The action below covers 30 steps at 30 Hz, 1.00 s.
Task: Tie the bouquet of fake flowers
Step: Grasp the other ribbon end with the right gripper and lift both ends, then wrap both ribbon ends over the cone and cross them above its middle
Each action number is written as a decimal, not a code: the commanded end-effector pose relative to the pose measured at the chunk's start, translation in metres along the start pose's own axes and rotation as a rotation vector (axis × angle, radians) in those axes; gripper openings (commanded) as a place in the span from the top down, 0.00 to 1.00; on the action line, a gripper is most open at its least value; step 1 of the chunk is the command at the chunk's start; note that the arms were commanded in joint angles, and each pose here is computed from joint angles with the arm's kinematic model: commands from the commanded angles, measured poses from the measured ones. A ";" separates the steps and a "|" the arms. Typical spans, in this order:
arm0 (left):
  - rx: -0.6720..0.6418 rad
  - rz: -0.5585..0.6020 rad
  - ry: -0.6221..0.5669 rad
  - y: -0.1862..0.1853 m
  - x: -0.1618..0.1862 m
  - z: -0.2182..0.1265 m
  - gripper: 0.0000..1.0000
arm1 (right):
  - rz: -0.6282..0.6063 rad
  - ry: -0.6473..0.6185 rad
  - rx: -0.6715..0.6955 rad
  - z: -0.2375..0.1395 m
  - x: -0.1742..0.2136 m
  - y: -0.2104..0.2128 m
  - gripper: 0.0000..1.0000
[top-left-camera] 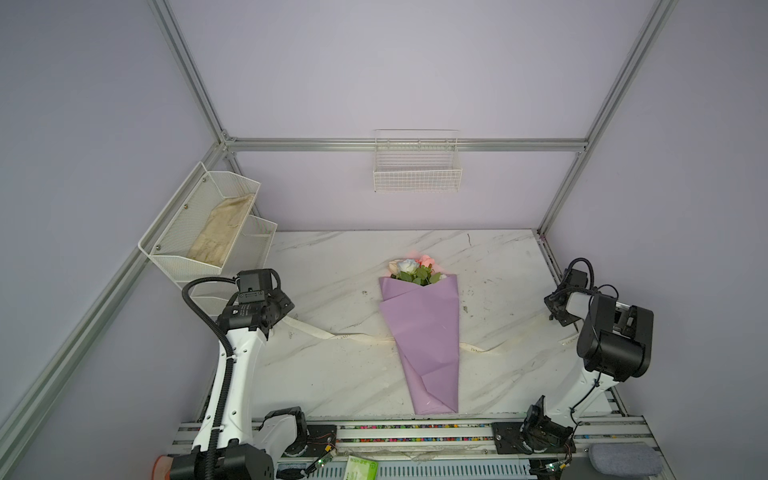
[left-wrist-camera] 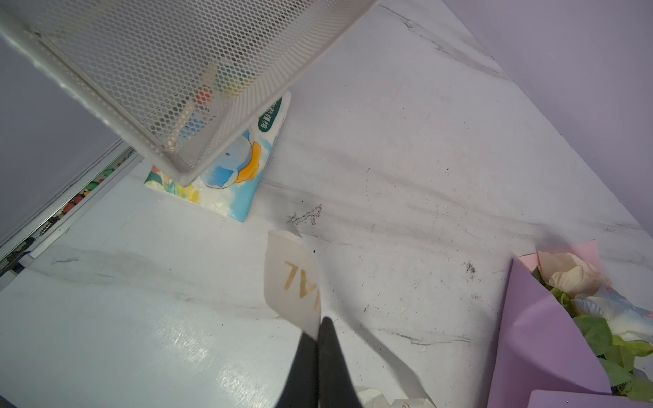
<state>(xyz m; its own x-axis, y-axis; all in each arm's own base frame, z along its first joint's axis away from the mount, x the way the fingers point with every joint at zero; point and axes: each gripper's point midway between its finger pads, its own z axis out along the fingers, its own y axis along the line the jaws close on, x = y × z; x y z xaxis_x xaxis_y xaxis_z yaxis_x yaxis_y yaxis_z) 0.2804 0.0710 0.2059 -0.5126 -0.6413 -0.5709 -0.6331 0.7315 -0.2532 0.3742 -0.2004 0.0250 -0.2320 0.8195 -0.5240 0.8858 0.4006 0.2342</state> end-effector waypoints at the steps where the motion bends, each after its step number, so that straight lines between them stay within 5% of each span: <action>1: 0.058 0.004 -0.045 -0.013 -0.018 -0.013 1.00 | -0.062 0.020 -0.025 -0.021 0.000 0.004 1.00; 8: 0.194 0.017 -0.025 -0.037 -0.017 -0.021 1.00 | -0.199 -0.138 -0.339 -0.140 -0.023 0.081 1.00; 15: 0.332 0.046 -0.043 -0.059 -0.017 -0.043 1.00 | -0.376 -0.143 -0.750 -0.272 0.021 0.150 1.00; 21: 0.355 0.060 -0.050 -0.056 -0.007 -0.050 1.00 | -0.450 -0.155 -1.009 -0.369 0.038 0.160 1.00; 26: 0.488 0.142 -0.042 -0.081 0.003 -0.065 1.00 | -0.640 0.039 -1.307 -0.438 0.109 0.193 1.00; 30: 0.520 0.198 -0.101 -0.092 0.002 -0.075 1.00 | -0.825 0.167 -1.397 -0.475 0.202 0.223 1.00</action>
<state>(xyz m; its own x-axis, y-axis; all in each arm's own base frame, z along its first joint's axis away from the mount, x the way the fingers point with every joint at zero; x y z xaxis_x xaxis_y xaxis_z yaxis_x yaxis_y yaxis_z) 0.2890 -0.0063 0.2618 -0.5647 -0.5332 -0.6299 -0.2535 0.8384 -0.4824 0.3433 0.1888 0.3795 -0.4760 0.3305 -0.8150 -0.4039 0.7411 0.5364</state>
